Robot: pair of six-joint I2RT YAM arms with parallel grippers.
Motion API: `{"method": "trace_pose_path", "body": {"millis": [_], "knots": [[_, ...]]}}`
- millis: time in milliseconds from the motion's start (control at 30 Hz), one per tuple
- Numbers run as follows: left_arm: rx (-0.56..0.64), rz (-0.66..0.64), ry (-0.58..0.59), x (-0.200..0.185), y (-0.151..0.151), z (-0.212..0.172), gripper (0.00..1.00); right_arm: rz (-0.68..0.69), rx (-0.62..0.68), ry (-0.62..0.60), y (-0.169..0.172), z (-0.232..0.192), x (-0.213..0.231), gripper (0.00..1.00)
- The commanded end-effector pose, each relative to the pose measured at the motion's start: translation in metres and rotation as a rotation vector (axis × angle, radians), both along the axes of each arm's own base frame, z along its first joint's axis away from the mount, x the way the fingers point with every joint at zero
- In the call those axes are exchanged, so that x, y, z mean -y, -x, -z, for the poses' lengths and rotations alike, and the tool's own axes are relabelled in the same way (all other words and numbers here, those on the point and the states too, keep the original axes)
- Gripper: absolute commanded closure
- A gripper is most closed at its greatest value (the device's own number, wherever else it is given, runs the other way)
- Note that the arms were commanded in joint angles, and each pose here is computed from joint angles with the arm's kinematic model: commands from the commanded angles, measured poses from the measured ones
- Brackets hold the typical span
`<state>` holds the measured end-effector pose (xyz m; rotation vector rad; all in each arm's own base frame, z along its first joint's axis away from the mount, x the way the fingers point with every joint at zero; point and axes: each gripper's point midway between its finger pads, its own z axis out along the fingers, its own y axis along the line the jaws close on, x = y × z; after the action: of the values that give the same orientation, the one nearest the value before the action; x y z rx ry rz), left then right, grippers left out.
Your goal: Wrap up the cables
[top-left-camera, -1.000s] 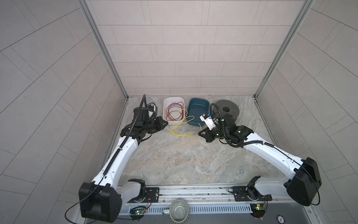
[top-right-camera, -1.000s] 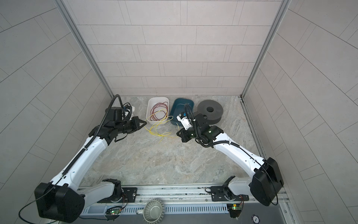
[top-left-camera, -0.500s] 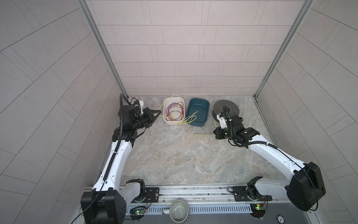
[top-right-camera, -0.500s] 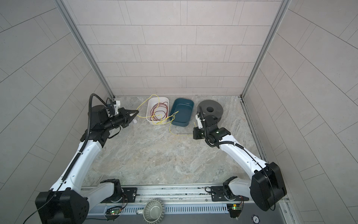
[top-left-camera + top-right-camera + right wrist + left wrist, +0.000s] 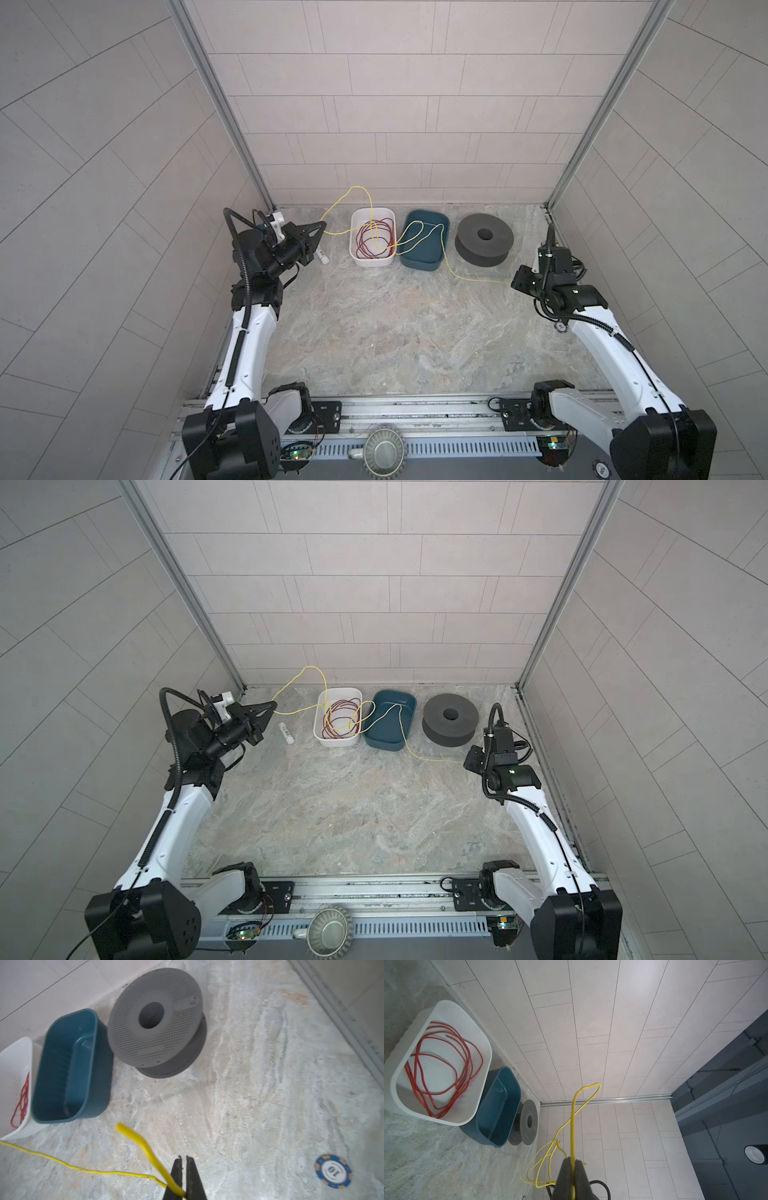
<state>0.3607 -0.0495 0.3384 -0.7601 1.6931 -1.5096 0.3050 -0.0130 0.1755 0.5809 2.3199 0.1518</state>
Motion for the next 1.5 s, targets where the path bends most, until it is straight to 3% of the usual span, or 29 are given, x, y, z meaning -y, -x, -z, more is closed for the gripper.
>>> {"method": "trace_pose_path", "body": {"millis": [0, 133, 267, 367, 533, 667, 833, 900, 967, 1133, 1267, 1467], "knots": [[0.045, -0.037, -0.002, -0.013, -0.002, -0.009, 1.00, 0.108, -0.078, 0.011, 0.018, 0.012, 0.030, 1.00], [0.021, -0.057, -0.069, -0.021, -0.001, -0.008, 1.00, 0.219, -0.100, 0.007, 0.028, 0.015, 0.065, 1.00], [-0.056, -0.081, -0.246, -0.030, 0.008, -0.005, 1.00, 0.340, -0.118, 0.028, 0.037, 0.015, 0.094, 1.00], [-0.082, -0.088, -0.329, -0.033, 0.014, -0.008, 1.00, 0.369, -0.109, -0.032, 0.031, 0.016, 0.096, 1.00], [-0.044, -0.064, -0.196, -0.021, 0.010, -0.007, 1.00, 0.100, -0.036, -0.178, 0.005, 0.007, 0.043, 1.00], [-0.039, -0.008, -0.143, -0.007, 0.011, -0.003, 1.00, -0.064, -0.068, -0.020, 0.006, 0.000, 0.012, 1.00], [-0.033, 0.052, -0.164, 0.020, 0.012, -0.008, 1.00, -0.092, -0.092, 0.041, 0.006, 0.011, 0.003, 1.00], [-0.031, 0.098, -0.150, 0.032, 0.012, -0.011, 1.00, -0.096, -0.117, 0.048, 0.005, 0.015, 0.002, 0.95], [-0.025, 0.120, -0.145, 0.039, 0.013, -0.013, 1.00, -0.103, -0.139, 0.051, 0.005, 0.017, 0.001, 0.83], [-0.064, 0.110, -0.257, 0.037, 0.014, 0.000, 1.00, -0.114, -0.138, 0.060, 0.001, 0.003, -0.003, 0.30], [-0.093, 0.087, -0.286, 0.035, 0.009, 0.011, 1.00, -0.208, -0.047, 0.090, -0.005, -0.034, -0.024, 0.01], [-0.113, 0.116, -0.321, 0.052, 0.006, 0.016, 1.00, -0.501, 0.148, 0.118, -0.005, -0.105, -0.097, 0.01]]}}
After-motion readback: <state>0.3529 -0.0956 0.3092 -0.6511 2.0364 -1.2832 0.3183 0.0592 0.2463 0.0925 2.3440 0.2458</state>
